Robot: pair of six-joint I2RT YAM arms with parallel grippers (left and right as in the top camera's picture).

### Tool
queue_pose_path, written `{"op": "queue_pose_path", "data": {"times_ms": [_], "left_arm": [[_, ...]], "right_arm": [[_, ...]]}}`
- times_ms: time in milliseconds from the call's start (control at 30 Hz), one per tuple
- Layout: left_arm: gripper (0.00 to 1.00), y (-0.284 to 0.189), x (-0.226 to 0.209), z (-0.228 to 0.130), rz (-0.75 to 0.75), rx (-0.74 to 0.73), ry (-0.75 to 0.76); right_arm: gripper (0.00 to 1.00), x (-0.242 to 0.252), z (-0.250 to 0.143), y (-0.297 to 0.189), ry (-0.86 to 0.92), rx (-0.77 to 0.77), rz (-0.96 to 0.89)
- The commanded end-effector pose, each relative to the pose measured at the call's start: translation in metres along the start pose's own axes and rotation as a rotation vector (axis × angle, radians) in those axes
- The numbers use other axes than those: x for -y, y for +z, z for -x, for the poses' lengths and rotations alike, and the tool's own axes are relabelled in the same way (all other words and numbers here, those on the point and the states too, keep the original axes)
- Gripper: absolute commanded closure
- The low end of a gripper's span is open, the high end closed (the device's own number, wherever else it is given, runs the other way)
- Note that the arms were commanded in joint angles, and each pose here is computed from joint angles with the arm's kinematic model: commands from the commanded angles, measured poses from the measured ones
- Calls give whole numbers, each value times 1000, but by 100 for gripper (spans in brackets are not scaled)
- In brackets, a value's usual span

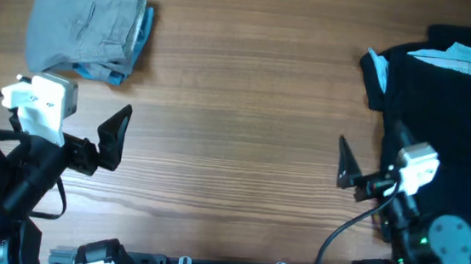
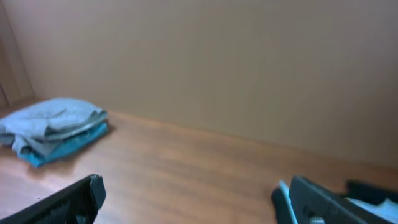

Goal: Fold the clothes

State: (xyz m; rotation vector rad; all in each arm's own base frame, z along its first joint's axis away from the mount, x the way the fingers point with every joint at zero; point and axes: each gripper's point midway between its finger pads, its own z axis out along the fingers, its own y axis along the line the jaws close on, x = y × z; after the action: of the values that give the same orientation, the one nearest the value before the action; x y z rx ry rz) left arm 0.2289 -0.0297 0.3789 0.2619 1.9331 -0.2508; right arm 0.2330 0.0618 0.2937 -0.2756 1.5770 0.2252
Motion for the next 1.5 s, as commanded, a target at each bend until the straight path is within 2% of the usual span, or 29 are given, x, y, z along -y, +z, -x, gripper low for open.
{"op": "queue_pose_path", "data": {"times_ms": [0, 233, 333, 1033, 1133, 1267, 1467], "left_arm": [[0, 1, 3, 0, -17, 1, 21], [0, 1, 3, 0, -17, 1, 21], [0, 1, 3, 0, -17, 1, 21], [0, -7, 10, -4, -21, 1, 25], [0, -17, 24, -2, -35, 57, 93], [0, -1, 32, -21, -76, 190, 158], [0, 10, 27, -82, -43, 344, -29]], "right_arm": [[0, -10, -38, -5, 32, 47, 49], [0, -16, -91, 4, 33, 117, 85], [0, -16, -105, 6, 42, 80, 86], [0, -16, -114, 7, 51, 44, 85], [0, -16, -114, 7, 50, 44, 85], [0, -16, -114, 7, 51, 44, 85], [0, -16, -114, 7, 51, 44, 85]]}}
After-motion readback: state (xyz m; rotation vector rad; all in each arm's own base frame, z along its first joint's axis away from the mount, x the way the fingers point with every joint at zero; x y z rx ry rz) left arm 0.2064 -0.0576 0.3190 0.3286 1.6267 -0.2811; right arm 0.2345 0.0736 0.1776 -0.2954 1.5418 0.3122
